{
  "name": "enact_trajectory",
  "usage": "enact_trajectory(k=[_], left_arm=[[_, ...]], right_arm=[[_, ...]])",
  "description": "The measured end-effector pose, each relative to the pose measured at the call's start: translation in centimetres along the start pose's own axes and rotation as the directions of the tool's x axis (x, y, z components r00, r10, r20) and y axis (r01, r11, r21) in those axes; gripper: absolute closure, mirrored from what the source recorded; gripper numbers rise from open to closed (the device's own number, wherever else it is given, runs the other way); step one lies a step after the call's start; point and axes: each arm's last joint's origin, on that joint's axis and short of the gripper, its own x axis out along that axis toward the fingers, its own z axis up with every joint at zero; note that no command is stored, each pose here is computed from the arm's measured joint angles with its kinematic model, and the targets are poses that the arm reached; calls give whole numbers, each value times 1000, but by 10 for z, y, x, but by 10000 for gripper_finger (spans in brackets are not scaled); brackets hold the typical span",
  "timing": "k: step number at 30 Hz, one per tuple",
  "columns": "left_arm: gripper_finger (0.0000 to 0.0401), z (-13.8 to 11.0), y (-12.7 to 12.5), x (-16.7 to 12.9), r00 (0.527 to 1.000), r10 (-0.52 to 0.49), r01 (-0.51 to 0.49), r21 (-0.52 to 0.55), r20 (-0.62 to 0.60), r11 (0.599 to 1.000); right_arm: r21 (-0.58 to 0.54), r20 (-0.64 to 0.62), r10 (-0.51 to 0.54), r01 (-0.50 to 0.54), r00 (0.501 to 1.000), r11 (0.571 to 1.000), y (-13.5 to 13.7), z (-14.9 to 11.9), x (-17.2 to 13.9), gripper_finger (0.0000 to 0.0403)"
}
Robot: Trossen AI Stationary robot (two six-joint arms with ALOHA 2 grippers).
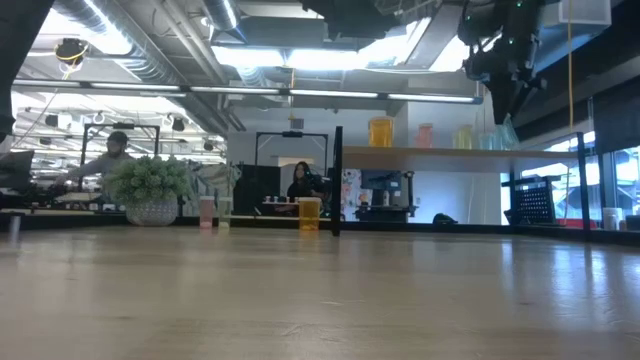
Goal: Pick and place medicine bottles onto shelf by color
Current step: Put the blue pill bottle on the shelf aligned with the other blue pill bottles
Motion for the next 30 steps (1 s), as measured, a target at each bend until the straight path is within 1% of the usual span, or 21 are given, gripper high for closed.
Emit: enact_trajectory(k=[7, 11, 16, 19, 24, 30], left_arm=[[242, 0, 0, 0, 1000, 0, 0, 0, 0, 1000], [242, 0, 0, 0, 1000, 0, 0, 0, 0, 1000], [242, 0, 0, 0, 1000, 0, 0, 0, 0, 1000], [242, 0, 0, 0, 1000, 0, 0, 0, 0, 1000], [242, 0, 0, 0, 1000, 0, 0, 0, 0, 1000], [242, 0, 0, 0, 1000, 0, 0, 23, 0, 1000]], right_arm=[[20, 145, 19, -22, 989, 1000, 7, -8, -21, 267], [52, 215, -51, 40, 975, 998, 9, -15, -27, 267], [109, 348, -28, -11, 937, 994, 14, -24, -26, 267], [137, 351, -59, 11, 935, 991, 14, -32, -24, 267], [165, 309, -57, 5, 949, 986, 15, -48, -19, 267], [183, 287, -59, 6, 956, 983, 15, -54, -10, 267]])
